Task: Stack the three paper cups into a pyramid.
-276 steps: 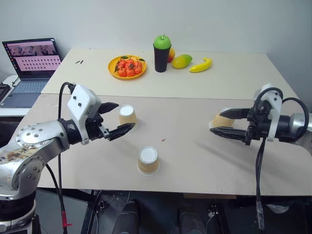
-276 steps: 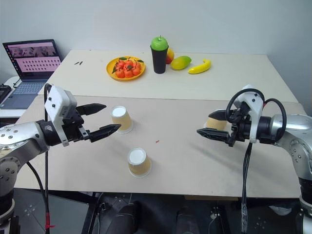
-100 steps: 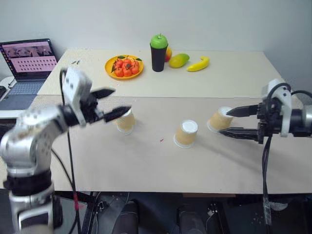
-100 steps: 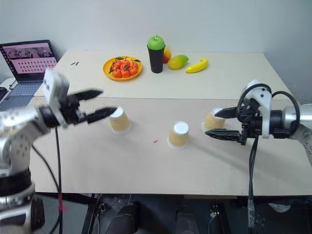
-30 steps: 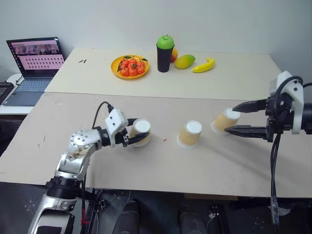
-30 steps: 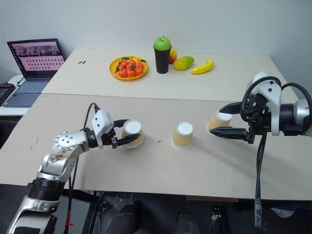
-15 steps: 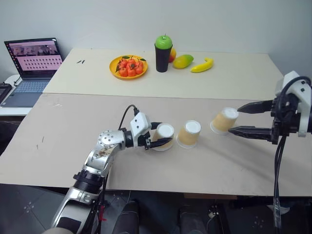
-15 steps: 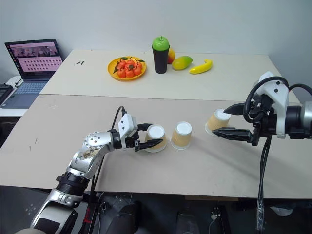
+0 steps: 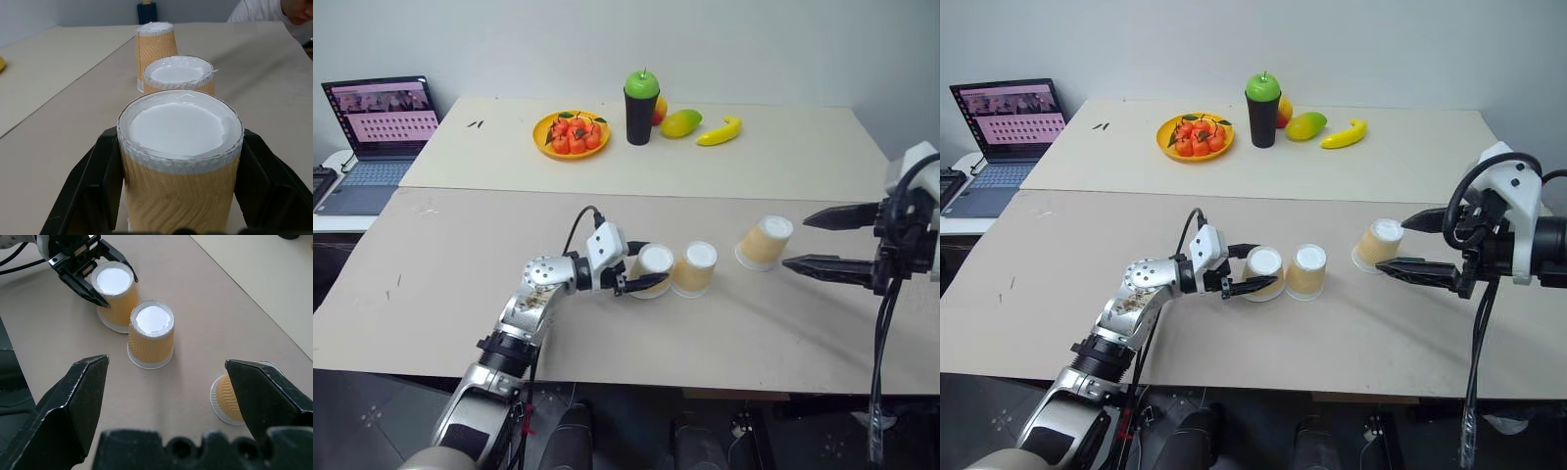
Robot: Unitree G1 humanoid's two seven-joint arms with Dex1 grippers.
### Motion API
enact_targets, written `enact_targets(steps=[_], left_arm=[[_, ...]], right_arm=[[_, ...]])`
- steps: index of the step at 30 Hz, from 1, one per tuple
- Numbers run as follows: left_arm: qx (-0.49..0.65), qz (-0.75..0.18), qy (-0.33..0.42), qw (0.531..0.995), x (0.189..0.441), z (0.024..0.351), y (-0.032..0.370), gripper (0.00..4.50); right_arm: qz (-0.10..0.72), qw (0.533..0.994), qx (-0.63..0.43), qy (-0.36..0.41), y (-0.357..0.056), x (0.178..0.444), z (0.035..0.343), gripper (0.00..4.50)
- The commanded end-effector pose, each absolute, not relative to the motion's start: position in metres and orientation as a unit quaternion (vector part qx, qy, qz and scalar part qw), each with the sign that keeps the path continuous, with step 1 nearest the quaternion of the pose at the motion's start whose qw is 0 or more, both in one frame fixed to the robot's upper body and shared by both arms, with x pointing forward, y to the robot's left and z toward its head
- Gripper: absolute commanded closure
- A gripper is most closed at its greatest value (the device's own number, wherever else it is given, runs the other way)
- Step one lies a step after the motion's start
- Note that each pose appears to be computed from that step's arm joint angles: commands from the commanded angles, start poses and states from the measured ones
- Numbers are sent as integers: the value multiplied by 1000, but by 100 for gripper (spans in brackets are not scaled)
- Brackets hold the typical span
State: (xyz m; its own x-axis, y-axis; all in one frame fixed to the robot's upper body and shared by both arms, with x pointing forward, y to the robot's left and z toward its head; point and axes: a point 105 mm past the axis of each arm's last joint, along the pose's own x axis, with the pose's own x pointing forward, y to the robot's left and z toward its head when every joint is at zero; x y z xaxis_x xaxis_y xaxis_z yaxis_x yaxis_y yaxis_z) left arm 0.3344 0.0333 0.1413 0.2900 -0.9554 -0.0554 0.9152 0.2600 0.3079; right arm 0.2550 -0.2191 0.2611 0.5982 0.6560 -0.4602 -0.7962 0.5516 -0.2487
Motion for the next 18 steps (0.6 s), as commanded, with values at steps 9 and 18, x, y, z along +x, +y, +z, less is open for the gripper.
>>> enact_targets(steps=[9,18], left_arm=[[153,-604,-102,775,334,151,24,76],[149,-600,-109,779,338,156,24,9]], right_arm=[[411,870,-244,123,-215,253,284,0],[412,868,-250,119,-213,254,290,0]])
